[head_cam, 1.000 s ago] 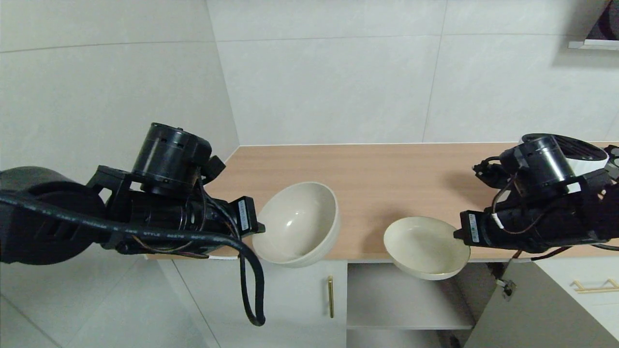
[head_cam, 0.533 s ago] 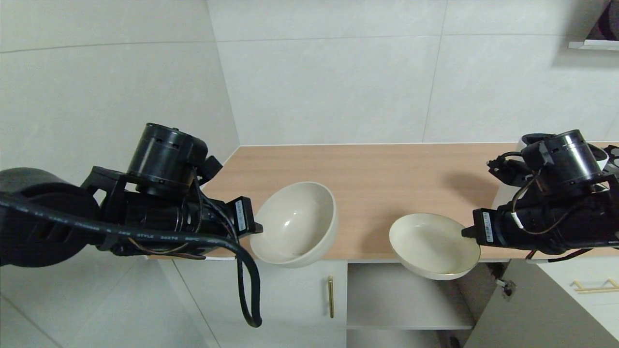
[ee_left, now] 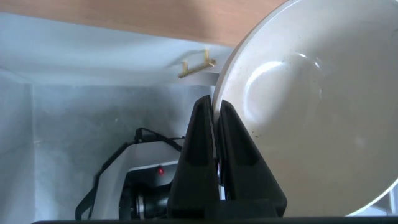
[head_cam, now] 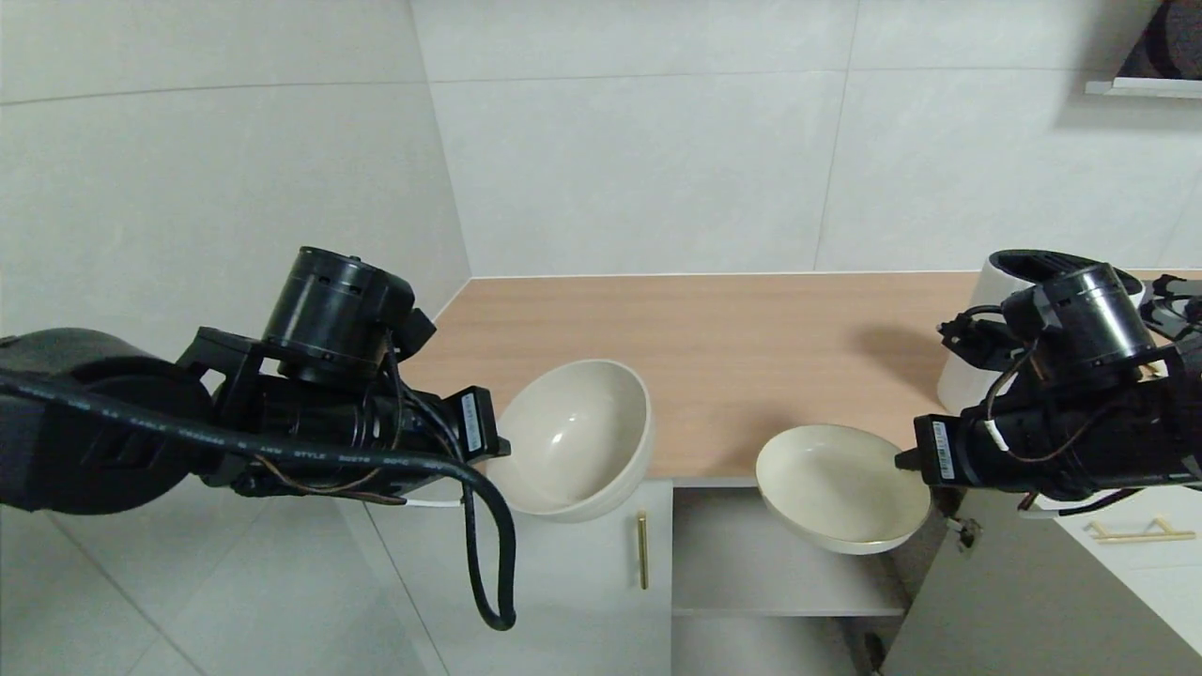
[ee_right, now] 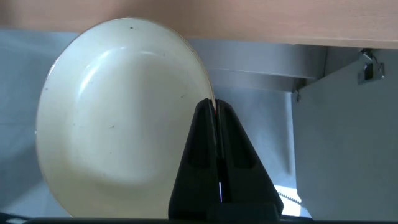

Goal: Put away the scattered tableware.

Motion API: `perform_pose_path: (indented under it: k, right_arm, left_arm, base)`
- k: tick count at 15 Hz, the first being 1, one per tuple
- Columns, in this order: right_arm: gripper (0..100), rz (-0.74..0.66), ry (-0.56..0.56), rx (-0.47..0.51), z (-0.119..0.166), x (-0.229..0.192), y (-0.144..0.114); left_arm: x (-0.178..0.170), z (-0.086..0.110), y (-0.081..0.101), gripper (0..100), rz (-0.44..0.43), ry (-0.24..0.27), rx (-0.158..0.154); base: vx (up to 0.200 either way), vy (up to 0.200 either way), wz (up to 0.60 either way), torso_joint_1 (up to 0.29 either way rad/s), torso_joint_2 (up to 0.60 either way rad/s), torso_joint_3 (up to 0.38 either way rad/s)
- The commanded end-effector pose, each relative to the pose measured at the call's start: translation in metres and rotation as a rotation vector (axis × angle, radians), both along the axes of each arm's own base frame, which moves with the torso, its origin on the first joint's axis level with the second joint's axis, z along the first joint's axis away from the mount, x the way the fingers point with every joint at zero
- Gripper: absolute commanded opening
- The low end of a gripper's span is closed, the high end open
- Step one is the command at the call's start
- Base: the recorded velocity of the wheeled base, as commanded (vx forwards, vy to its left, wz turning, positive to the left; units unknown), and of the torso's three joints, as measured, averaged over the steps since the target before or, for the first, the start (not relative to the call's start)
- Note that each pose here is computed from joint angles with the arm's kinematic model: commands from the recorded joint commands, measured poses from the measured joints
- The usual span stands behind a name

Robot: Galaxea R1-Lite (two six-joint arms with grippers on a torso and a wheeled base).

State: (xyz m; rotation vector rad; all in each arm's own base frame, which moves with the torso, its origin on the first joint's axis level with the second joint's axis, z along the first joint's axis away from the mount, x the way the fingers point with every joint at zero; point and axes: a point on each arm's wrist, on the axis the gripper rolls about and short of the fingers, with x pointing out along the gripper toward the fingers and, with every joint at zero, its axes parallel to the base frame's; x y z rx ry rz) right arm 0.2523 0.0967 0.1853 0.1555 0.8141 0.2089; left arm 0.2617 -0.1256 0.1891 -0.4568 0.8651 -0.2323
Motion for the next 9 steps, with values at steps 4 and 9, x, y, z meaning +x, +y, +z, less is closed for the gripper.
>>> perform_pose_path:
  k: [4, 9]
  right_arm:
    - [0, 0.003, 0.017, -0.009, -0.0053, 0.003, 0.0019]
    - [0, 0.015, 0.017, -0.027, -0.0068, 0.0023, 0.0016]
  left_arm:
    - [0.0006, -0.001, -0.0007, 0, -0.002, 0.004, 0.0]
    - [0.0006, -0.0006, -0.0002, 0, -0.001, 0.002, -0.001]
  base:
    - [0.0, 0.0, 0.0, 0.0, 0.0, 0.0]
    - [0.0, 0.0, 0.0, -0.021, 0.05, 0.026]
